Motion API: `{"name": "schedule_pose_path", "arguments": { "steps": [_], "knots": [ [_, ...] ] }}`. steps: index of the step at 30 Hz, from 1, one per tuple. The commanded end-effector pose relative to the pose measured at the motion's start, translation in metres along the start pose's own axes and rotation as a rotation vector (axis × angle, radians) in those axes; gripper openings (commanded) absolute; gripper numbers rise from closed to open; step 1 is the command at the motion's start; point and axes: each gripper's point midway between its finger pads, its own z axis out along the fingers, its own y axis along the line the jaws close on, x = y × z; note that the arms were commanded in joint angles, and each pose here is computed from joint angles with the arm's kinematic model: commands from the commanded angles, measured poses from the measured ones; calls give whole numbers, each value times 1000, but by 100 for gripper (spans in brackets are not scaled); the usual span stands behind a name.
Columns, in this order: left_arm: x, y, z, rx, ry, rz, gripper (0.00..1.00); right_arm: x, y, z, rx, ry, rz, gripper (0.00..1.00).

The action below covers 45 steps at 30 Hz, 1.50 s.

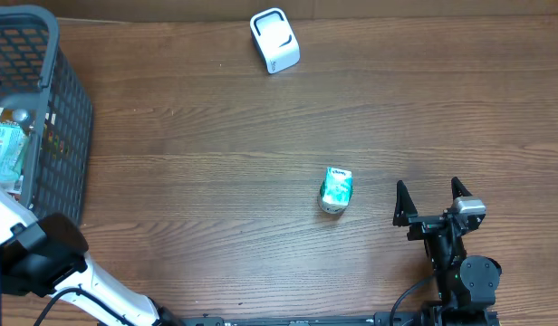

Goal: Scan the item barcode
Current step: 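Reach the left gripper into the basket and grasp the yellow oil bottle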

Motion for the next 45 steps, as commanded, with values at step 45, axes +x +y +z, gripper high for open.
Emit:
{"name": "schedule_pose_path", "arguments": {
  "steps": [45],
  "knots": [
    [83, -35, 151, 278, 154, 222, 73, 2, -1, 0, 5, -1, -7, 100]
  ]
}}
